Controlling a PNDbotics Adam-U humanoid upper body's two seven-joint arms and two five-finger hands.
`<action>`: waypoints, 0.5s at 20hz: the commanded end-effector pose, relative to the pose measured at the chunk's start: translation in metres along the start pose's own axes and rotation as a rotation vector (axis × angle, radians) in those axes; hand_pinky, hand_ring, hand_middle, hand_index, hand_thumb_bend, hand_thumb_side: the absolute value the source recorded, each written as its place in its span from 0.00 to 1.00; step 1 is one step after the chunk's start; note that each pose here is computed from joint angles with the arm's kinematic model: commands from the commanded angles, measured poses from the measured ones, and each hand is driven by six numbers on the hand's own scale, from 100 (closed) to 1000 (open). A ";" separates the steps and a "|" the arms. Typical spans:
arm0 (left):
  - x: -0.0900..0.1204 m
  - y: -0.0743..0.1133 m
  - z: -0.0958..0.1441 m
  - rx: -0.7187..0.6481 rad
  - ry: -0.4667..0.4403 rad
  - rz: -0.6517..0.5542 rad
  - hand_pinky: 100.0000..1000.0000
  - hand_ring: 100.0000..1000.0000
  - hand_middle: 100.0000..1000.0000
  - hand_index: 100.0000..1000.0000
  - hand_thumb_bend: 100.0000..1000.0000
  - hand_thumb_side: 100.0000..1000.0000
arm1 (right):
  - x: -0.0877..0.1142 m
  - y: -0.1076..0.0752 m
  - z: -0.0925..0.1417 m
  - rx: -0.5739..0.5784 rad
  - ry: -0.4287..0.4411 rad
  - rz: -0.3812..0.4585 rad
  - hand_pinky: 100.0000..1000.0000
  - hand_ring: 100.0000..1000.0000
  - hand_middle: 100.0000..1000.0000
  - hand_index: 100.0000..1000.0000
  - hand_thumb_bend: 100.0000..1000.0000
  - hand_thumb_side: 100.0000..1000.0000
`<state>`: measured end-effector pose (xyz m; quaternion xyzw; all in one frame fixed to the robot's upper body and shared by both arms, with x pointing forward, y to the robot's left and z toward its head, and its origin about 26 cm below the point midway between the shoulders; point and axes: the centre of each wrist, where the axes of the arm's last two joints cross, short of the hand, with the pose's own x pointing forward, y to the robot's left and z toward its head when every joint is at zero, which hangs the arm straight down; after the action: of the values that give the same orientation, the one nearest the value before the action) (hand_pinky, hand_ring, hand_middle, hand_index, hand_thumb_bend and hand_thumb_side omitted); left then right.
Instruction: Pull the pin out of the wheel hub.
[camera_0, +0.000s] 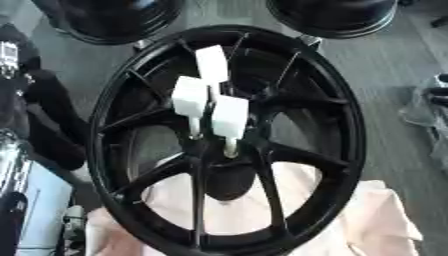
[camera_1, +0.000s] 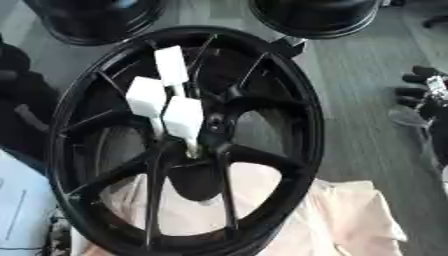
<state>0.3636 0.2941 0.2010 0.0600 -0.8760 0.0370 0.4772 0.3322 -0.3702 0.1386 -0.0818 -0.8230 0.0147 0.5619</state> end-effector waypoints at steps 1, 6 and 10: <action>0.041 0.009 -0.019 -0.096 -0.126 -0.088 0.55 0.77 0.66 0.69 0.24 0.49 | 0.012 -0.009 -0.004 -0.002 -0.032 0.043 0.73 0.69 0.69 0.79 0.00 0.65; 0.099 0.009 -0.041 -0.305 -0.282 -0.268 0.57 0.78 0.68 0.71 0.27 0.43 | 0.012 -0.009 -0.003 0.001 -0.030 0.052 0.73 0.69 0.70 0.79 0.00 0.66; 0.144 0.004 -0.052 -0.470 -0.373 -0.416 0.60 0.78 0.69 0.72 0.32 0.42 | 0.012 -0.010 -0.001 0.007 -0.024 0.063 0.73 0.69 0.70 0.79 0.00 0.66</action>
<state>0.3391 0.2911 0.3328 0.1075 -0.9075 -0.2395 0.3280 0.3302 -0.3730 0.1372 -0.0916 -0.8197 0.0210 0.5650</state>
